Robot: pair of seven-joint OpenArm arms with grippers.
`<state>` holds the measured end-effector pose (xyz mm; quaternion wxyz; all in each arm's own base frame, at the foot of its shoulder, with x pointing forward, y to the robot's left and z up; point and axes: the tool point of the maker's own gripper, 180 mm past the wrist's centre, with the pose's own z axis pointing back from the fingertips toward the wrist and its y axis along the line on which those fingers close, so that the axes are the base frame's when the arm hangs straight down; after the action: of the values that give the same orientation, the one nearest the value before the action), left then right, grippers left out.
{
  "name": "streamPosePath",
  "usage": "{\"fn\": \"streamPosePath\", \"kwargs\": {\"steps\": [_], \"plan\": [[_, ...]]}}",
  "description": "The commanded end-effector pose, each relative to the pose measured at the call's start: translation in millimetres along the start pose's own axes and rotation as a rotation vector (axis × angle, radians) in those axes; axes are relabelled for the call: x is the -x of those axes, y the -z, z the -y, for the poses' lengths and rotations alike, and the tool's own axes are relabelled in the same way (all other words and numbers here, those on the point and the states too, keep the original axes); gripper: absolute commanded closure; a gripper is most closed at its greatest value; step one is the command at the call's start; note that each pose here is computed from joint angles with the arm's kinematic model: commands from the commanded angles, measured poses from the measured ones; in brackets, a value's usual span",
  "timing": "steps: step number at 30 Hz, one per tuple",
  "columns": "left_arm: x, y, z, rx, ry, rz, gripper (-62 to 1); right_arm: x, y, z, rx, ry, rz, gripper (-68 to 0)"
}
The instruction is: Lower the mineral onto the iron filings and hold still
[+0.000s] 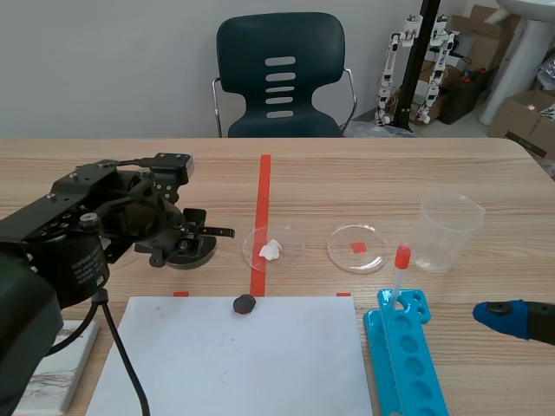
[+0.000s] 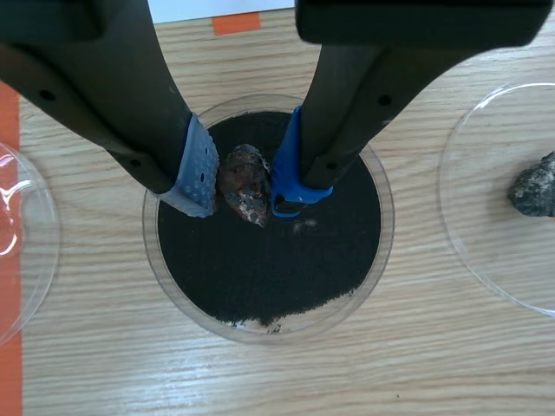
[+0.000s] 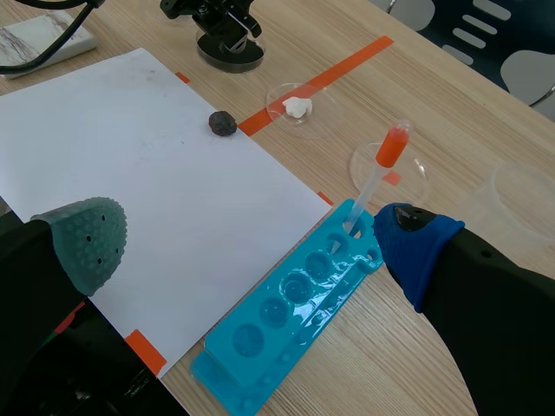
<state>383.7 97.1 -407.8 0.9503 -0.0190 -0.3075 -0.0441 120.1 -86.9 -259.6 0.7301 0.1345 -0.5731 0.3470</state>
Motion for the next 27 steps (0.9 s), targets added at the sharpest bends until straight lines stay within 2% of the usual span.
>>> {"fn": "streamPosePath", "kwargs": {"steps": [1, 11, 27], "plan": [[-17.0, -2.1, -0.6, -0.009, -0.013, 0.023, -5.9, -5.9, 0.0, 2.6, 0.009, 0.000, 0.023, -59.1], [-9.0, 4.7, -3.6, -0.016, -0.021, -0.015, -6.0, -5.9, 0.0, 2.7, 0.009, 0.001, 0.024, -59.1], [-8.9, 4.8, -3.8, -0.016, -0.021, -0.015, -6.0, -5.9, 0.0, 2.7, 0.009, 0.001, 0.024, -59.1]]}}
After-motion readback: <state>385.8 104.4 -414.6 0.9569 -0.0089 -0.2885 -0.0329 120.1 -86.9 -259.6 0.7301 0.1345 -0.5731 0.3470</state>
